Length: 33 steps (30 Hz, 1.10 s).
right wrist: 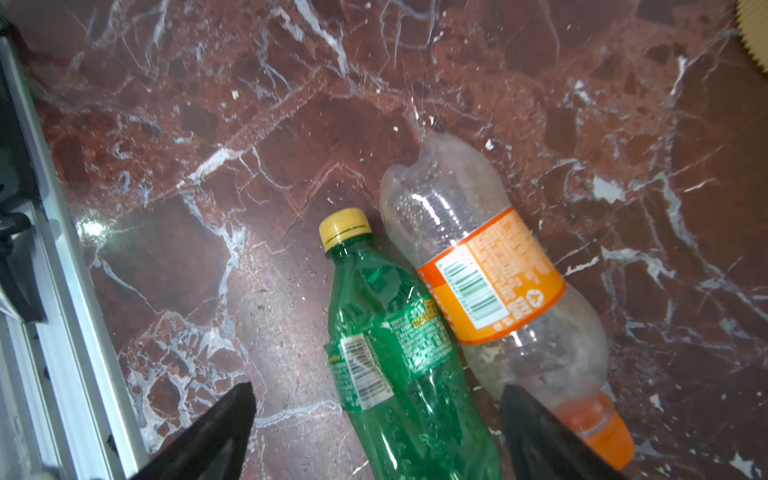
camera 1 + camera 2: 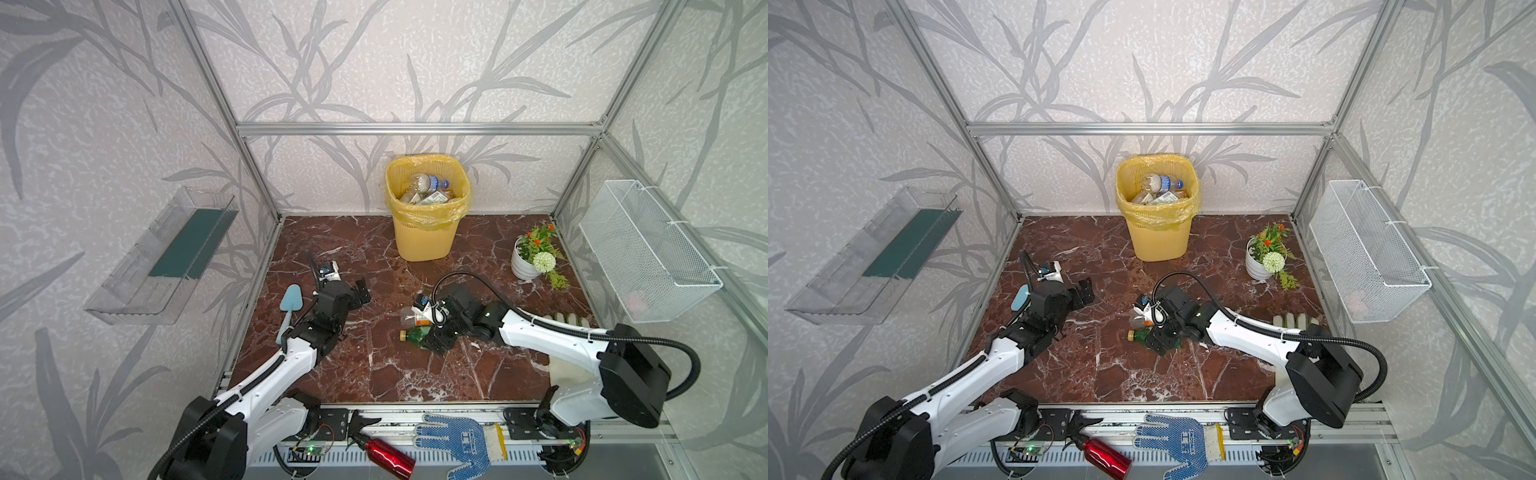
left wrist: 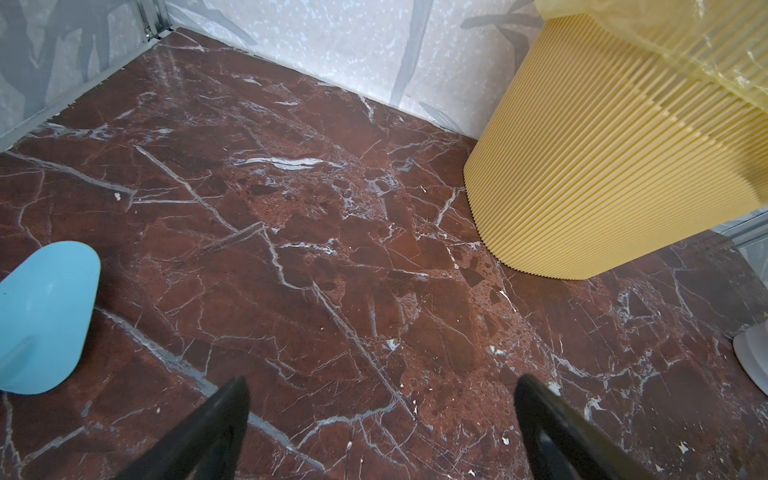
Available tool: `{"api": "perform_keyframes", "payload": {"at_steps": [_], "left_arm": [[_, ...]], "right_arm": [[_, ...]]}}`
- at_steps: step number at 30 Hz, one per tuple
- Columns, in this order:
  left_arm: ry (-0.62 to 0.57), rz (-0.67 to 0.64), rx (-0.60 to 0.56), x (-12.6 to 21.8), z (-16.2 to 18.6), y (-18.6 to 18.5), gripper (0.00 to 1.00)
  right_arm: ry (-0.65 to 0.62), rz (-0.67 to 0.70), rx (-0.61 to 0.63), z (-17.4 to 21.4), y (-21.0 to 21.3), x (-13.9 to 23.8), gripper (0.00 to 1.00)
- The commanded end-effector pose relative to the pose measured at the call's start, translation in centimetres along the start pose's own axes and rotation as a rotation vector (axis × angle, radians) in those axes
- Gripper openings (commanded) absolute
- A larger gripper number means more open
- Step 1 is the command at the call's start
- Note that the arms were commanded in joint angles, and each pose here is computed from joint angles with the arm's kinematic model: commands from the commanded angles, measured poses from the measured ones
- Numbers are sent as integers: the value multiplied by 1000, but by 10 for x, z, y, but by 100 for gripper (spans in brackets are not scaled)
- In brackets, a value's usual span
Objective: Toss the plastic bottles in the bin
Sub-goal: 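Grasp the green yellow-capped bottle with the right gripper while the left arm withdraws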
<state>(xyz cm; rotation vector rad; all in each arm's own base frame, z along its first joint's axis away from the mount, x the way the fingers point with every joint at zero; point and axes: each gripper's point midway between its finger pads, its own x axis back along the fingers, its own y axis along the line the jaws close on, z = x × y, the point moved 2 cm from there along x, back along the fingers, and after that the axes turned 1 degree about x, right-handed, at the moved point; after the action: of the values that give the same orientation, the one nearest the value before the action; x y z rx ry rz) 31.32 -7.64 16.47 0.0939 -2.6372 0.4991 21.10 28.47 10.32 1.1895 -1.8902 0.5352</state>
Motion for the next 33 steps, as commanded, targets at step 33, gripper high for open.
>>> {"api": "perform_keyframes", "payload": {"at_steps": [33], "left_arm": [[48,-42,14,-5,18,16,99]], "right_arm": [[351,13,-85,24,22,-26,90]]}}
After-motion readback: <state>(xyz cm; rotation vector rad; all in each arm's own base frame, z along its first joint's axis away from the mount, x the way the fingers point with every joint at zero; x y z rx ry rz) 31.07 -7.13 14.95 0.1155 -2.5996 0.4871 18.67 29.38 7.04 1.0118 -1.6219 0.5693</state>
